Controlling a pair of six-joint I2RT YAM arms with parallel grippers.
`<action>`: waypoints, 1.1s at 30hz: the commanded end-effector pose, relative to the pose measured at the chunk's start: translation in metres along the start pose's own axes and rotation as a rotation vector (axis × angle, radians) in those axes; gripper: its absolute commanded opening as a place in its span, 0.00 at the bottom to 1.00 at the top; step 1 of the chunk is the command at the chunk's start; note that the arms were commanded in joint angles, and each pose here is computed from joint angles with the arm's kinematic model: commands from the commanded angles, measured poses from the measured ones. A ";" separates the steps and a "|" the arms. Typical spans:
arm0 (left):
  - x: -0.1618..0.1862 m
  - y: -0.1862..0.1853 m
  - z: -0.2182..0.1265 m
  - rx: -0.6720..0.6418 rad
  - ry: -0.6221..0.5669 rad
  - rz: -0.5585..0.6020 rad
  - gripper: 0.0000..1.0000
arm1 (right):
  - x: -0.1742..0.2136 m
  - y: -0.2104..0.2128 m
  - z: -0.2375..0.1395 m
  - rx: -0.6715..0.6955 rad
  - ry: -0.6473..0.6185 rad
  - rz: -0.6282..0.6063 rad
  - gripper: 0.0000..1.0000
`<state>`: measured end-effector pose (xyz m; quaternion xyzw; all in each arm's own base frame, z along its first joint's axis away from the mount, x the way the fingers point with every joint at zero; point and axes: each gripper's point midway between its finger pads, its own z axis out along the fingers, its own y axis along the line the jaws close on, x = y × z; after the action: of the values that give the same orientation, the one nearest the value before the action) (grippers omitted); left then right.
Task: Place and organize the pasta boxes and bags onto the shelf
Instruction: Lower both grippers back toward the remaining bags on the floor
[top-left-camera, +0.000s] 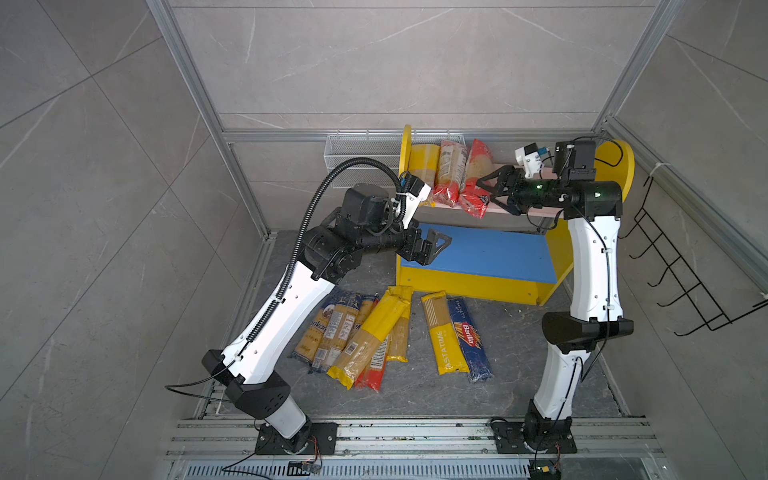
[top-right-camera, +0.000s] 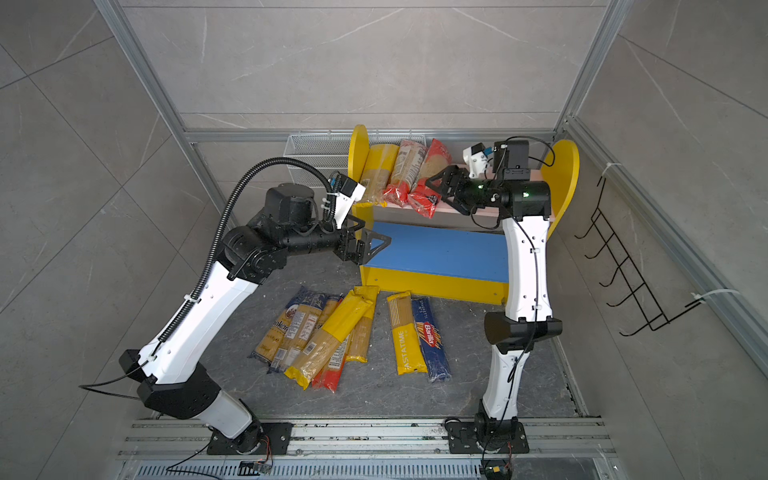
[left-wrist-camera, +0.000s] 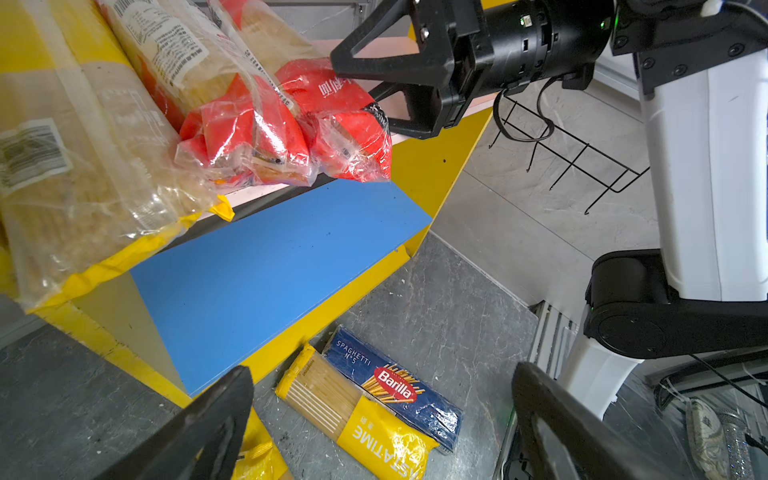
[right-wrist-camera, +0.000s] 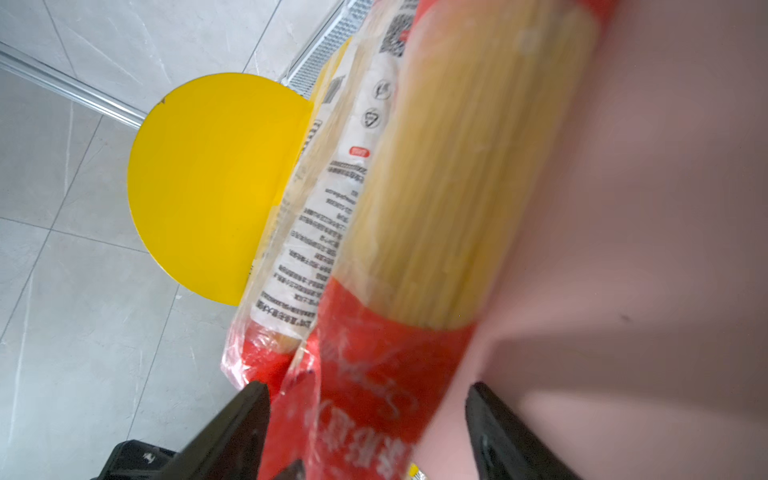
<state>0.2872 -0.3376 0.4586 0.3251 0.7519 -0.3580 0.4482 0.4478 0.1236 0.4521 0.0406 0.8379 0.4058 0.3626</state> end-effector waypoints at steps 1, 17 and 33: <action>-0.025 -0.007 -0.025 0.000 -0.104 0.010 1.00 | 0.010 -0.002 -0.026 0.072 -0.008 -0.029 0.79; 0.003 -0.018 -0.053 0.032 -0.092 -0.050 1.00 | 0.103 -0.012 -0.088 0.287 0.057 -0.071 0.79; 0.095 -0.017 -0.098 -0.003 -0.001 -0.224 1.00 | 0.269 -0.076 -0.091 0.517 0.277 0.035 0.77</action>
<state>0.2008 -0.2588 0.4060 0.2568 0.7854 -0.3934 0.4029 0.2119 0.1160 0.2996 0.0569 0.9513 0.2062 0.2220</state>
